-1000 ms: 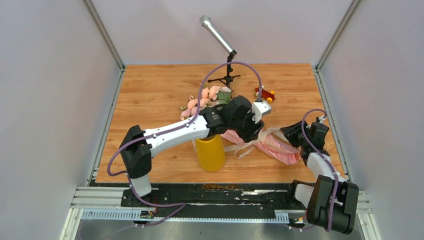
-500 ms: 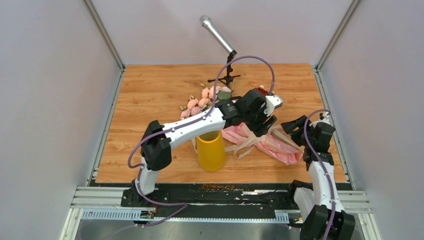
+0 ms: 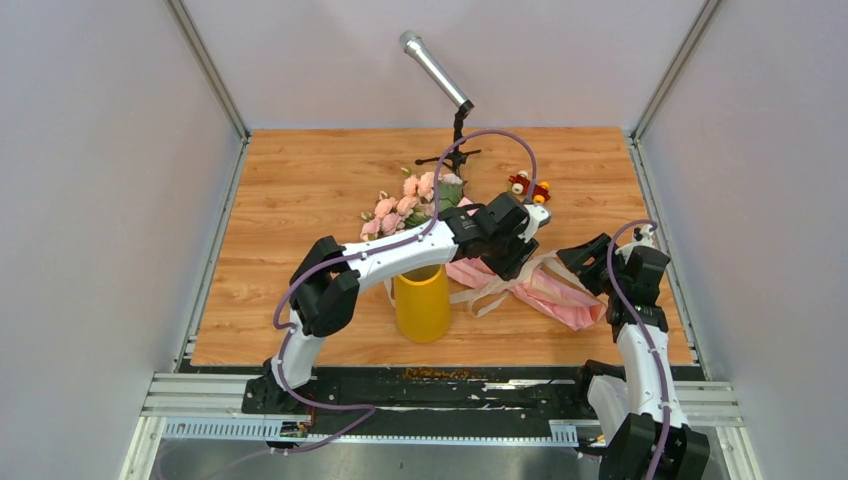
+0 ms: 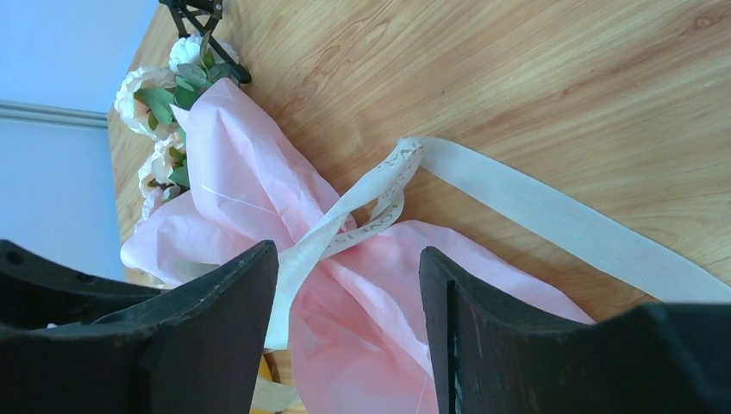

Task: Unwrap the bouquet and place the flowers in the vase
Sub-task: Untie the ribbon from the wrapping paper.

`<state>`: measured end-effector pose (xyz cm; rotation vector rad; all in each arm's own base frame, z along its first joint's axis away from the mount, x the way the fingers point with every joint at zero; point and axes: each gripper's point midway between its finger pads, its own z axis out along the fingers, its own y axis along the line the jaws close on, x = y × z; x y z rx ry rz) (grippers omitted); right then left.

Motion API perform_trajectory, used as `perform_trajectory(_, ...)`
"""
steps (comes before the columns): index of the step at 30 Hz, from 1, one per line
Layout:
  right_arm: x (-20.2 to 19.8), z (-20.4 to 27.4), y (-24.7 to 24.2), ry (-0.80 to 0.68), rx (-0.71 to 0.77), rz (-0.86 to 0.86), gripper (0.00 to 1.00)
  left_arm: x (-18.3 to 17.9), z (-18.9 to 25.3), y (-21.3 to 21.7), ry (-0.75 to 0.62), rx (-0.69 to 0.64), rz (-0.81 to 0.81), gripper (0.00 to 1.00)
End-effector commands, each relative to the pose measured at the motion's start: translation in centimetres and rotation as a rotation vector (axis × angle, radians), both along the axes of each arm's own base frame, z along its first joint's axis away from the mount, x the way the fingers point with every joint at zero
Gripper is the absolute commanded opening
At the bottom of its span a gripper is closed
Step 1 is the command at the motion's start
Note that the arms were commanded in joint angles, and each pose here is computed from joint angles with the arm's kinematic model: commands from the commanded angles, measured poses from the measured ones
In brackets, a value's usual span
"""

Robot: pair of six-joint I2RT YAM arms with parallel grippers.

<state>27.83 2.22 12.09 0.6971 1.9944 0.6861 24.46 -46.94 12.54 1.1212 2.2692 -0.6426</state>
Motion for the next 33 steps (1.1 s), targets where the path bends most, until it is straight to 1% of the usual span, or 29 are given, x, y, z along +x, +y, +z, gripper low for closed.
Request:
perform_trajectory(1, 0.0, 0.9, 0.5, -0.043, -0.008, 0.047, 0.62, 0.5, 0.4, -1.1, 0.01, -0.058, 0.03, 0.54)
perform_trajectory(11, -0.6, 0.7, 1.3, -0.045, 0.01, 0.081, 0.57, 2.1, -0.7, -0.7, -0.011, -0.03, 0.104, 0.53)
perform_trajectory(16, -0.7, 0.7, 1.4, -0.047, 0.01, 0.087, 0.55, 2.5, -1.0, -0.8, -0.016, -0.033, 0.127, 0.46)
perform_trajectory(24, -0.8, 0.5, 1.4, -0.045, 0.01, 0.092, 0.54, 3.0, -0.7, -0.4, -0.022, -0.048, 0.155, 0.43)
perform_trajectory(29, -0.8, 0.7, 1.6, -0.052, 0.013, 0.104, 0.54, 2.4, -1.6, -0.3, 0.008, -0.039, 0.144, 0.36)
perform_trajectory(31, -0.8, 1.0, 1.9, -0.059, 0.015, 0.12, 0.53, 2.2, -1.7, -0.3, 0.015, -0.042, 0.143, 0.31)
perform_trajectory(33, -0.8, 1.4, 2.1, -0.067, 0.016, 0.139, 0.53, 2.1, -1.5, -0.2, 0.019, -0.049, 0.145, 0.24)
